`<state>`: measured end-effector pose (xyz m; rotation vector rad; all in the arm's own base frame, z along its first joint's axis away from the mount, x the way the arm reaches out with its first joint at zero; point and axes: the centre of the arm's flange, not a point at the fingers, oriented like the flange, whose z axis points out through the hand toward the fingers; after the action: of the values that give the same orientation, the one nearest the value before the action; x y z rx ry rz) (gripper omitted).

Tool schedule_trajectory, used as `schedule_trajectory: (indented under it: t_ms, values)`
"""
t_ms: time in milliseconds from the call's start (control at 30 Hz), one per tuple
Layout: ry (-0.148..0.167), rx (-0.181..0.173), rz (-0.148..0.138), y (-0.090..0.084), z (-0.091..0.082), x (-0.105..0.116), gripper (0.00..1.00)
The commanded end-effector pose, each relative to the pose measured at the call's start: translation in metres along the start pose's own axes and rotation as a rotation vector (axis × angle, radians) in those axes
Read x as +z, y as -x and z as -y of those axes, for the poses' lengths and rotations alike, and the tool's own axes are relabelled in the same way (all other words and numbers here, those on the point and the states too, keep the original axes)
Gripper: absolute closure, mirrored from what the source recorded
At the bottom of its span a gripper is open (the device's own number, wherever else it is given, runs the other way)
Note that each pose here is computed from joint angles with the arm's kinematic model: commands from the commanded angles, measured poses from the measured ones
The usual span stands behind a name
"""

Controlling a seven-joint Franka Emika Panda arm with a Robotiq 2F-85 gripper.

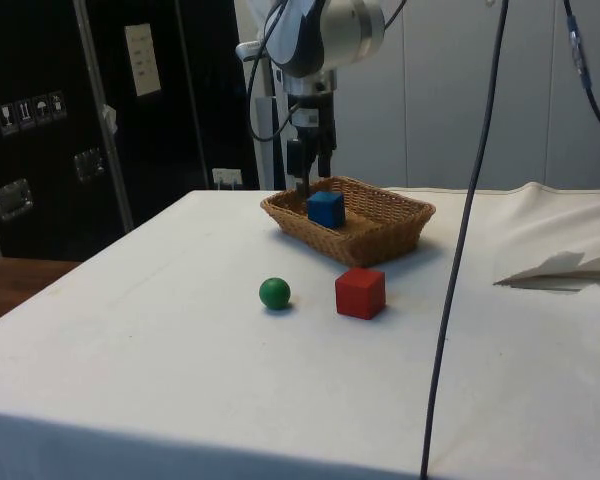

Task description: Place all non-red objects into the basket.

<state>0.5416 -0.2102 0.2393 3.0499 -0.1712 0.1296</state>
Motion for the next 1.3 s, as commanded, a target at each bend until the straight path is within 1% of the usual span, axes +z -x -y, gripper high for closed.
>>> schedule_trajectory:
  t_ms: [0, 33, 67, 133, 300, 333, 367, 433, 633, 667, 700, 733, 900, 933, 967, 1033, 1067, 1200, 1233, 1267]
  values:
    - [-0.006, -0.002, -0.001, 0.000, 0.001, -0.001, 0.00]
    - [0.000, 0.000, 0.000, 0.000, 0.000, 0.000, 0.00]
    - [-0.005, -0.002, 0.000, 0.000, 0.000, -0.003, 0.00]
    - [-0.003, -0.001, -0.003, 0.001, 0.000, -0.008, 0.00]
    - [-0.013, -0.006, -0.006, 0.004, 0.009, -0.024, 0.00]
    - [-0.024, -0.007, -0.011, 0.001, 0.007, -0.020, 0.00]
    - [-0.015, -0.007, -0.006, 0.005, 0.011, -0.027, 0.00]
    - [-0.017, -0.007, -0.006, 0.008, 0.014, -0.033, 0.00]
    - [-0.020, -0.017, 0.006, 0.017, 0.032, -0.047, 0.00]
    - [-0.031, -0.019, -0.002, 0.016, 0.030, -0.047, 0.00]
    - [-0.021, -0.020, 0.008, 0.018, 0.035, -0.050, 0.00]
    - [-0.022, -0.022, 0.013, 0.020, 0.041, -0.054, 0.00]
    - [-0.023, -0.030, 0.023, 0.026, 0.056, -0.064, 0.00]
    - [-0.035, -0.032, 0.021, 0.025, 0.054, -0.064, 0.00]
    - [-0.024, -0.034, 0.028, 0.027, 0.061, -0.065, 0.00]
    - [-0.024, -0.036, 0.031, 0.029, 0.066, -0.069, 0.00]
    - [-0.024, -0.039, 0.036, 0.031, 0.073, -0.071, 0.00]
    - [-0.028, -0.043, 0.042, 0.032, 0.087, -0.074, 0.00]
    - [-0.032, -0.045, 0.043, 0.032, 0.092, -0.076, 0.00]
    - [-0.041, -0.047, 0.039, 0.031, 0.092, -0.075, 0.00]
